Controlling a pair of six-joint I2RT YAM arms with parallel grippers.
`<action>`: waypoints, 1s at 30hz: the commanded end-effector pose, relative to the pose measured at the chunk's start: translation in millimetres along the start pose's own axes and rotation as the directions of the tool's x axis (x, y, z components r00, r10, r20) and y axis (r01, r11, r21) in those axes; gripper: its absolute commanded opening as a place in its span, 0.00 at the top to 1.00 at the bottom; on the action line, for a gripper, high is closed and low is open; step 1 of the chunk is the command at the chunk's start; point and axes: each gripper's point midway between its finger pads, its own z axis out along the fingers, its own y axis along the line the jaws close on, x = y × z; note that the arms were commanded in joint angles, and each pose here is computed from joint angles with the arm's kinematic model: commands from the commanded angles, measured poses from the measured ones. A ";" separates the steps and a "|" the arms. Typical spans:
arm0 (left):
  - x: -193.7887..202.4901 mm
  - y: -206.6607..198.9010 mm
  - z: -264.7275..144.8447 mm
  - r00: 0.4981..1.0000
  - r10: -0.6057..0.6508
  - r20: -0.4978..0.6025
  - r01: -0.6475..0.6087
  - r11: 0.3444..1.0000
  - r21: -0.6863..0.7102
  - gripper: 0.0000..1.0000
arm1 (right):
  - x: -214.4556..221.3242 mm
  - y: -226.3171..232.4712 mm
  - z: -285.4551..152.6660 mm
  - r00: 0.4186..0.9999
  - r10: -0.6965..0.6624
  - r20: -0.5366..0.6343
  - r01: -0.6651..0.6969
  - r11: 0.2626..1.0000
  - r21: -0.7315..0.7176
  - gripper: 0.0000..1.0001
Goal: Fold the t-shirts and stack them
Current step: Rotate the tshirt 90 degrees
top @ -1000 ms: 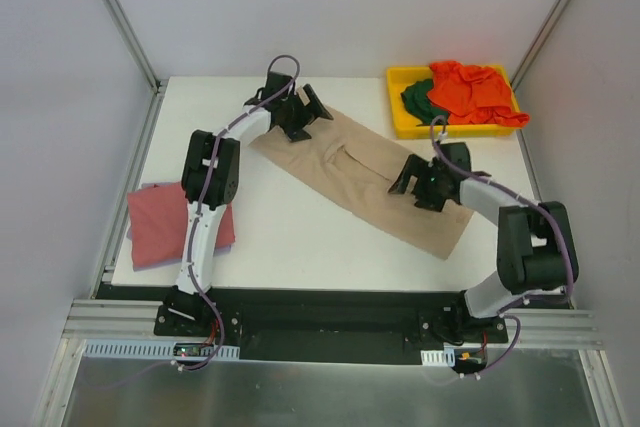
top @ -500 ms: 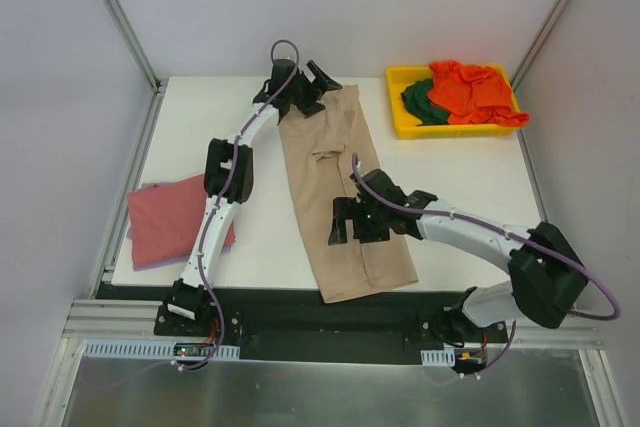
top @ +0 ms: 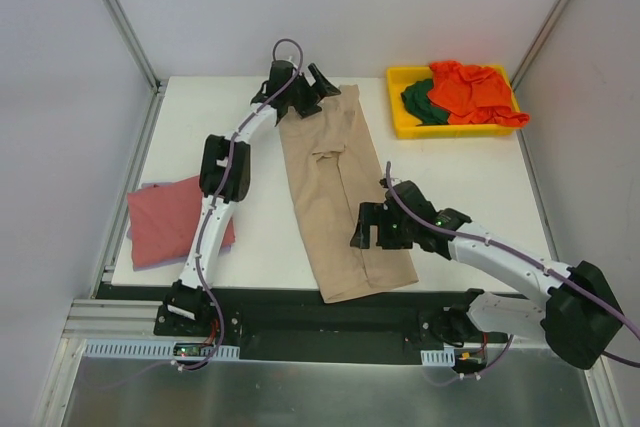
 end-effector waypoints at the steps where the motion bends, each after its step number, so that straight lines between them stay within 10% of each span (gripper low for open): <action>1: -12.1 -117.0 -69.3 0.970 0.238 0.043 -0.242 0.961 0.133 0.01 | -0.8 -10.8 -5.4 0.999 -0.009 0.032 0.008 0.999 0.036 0.04; 15: 167.7 -8.4 -178.3 0.948 0.219 -0.231 -0.281 0.916 -0.287 0.01 | 34.3 -17.7 21.6 0.993 0.054 -0.102 -0.054 0.999 0.010 0.04; 30: 134.9 72.4 -115.3 0.955 0.122 -0.271 -0.241 0.852 -0.465 0.01 | 42.5 15.1 59.1 0.975 0.068 -0.212 -0.079 0.996 -0.046 0.04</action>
